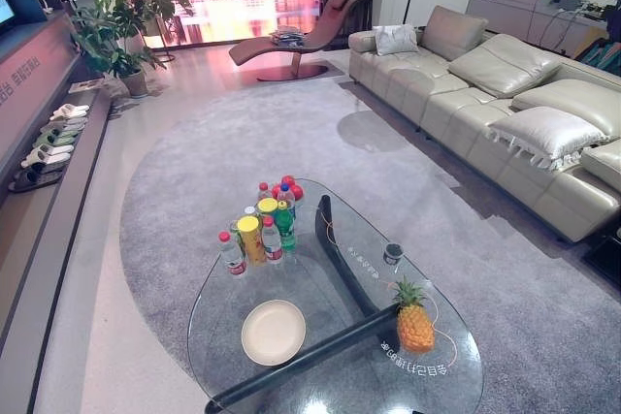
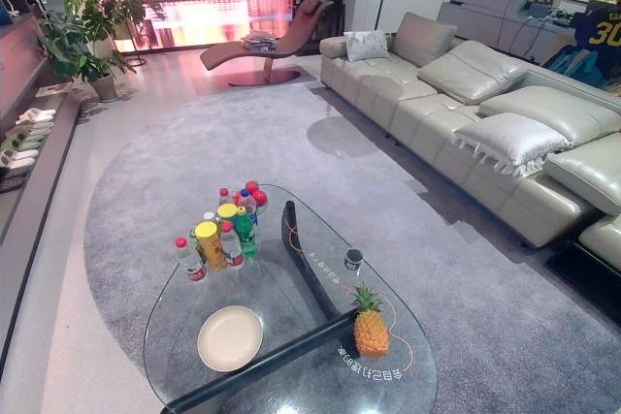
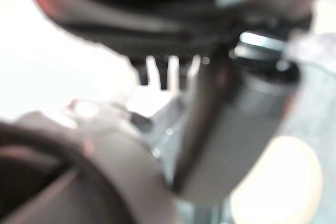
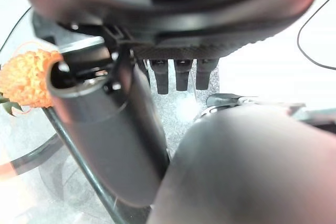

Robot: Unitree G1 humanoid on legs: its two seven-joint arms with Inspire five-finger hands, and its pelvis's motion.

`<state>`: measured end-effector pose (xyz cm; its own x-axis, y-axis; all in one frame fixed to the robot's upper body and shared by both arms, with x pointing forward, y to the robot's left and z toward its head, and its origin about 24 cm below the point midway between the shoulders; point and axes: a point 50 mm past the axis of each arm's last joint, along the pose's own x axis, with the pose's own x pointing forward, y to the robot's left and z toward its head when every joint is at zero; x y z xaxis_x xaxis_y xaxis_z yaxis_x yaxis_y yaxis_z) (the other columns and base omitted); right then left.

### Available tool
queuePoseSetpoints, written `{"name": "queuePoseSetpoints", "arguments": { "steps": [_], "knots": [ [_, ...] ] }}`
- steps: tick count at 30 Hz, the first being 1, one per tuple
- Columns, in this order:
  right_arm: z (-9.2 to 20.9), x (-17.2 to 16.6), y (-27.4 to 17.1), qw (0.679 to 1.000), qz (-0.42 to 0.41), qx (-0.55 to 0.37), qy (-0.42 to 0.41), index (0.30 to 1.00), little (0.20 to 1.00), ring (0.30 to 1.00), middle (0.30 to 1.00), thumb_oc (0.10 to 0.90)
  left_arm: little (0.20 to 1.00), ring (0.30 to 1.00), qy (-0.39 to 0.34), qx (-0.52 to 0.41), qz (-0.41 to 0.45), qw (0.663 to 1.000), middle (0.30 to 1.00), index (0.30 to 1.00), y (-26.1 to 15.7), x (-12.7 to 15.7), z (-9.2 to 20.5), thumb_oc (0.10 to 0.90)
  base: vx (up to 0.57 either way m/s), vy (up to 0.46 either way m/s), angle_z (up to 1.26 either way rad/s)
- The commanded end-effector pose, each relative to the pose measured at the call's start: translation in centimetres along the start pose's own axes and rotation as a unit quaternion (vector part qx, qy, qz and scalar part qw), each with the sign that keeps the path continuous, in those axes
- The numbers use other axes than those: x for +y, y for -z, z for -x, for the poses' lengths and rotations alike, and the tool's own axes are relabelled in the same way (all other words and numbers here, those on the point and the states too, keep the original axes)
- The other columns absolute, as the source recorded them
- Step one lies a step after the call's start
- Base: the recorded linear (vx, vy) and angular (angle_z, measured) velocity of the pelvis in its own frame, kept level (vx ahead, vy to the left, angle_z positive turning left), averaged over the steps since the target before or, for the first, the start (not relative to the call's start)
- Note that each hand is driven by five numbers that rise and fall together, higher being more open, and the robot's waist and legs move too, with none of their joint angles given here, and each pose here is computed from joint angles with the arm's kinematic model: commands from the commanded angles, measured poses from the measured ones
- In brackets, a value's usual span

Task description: Pick up the fruit to the plate

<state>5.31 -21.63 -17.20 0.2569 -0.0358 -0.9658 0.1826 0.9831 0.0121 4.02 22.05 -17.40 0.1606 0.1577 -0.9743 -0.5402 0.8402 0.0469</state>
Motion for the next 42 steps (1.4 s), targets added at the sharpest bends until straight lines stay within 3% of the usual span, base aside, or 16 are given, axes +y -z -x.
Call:
{"name": "queuePoseSetpoints", "arguments": {
  "steps": [1, 18, 33, 42],
  "knots": [
    [-0.3, 1.1, -0.5, 1.000, 0.010, 0.010, -0.024, 0.900, 0.900, 0.900, 0.900, 0.800, 0.900, 0.900, 0.020, -0.009, 0.010, 1.000, 0.900, 0.900, -1.8, -2.8, -0.2, 0.800, 0.00, 0.000, 0.00],
    [-0.3, 0.8, -0.4, 1.000, 0.007, 0.013, -0.013, 0.900, 0.900, 0.900, 0.900, 0.800, 0.900, 0.900, 0.025, -0.010, -0.008, 1.000, 0.900, 0.900, -1.4, -2.4, -0.2, 0.800, 0.00, 0.000, 0.00],
    [0.3, -2.5, -0.7, 0.985, -0.004, 0.000, 0.175, 0.900, 0.900, 0.900, 0.900, 0.800, 0.900, 0.900, -0.001, -0.034, -0.009, 0.999, 0.900, 0.900, -1.6, -1.5, -0.1, 0.800, 0.00, 0.000, 0.00],
    [0.8, -4.1, -5.1, 0.946, -0.179, -0.101, 0.249, 0.900, 0.900, 0.900, 0.900, 0.800, 0.900, 0.900, 0.000, -0.080, -0.008, 0.997, 0.900, 0.900, -3.9, -2.1, -0.1, 0.800, -0.09, -0.037, -0.01]
  ]
}}
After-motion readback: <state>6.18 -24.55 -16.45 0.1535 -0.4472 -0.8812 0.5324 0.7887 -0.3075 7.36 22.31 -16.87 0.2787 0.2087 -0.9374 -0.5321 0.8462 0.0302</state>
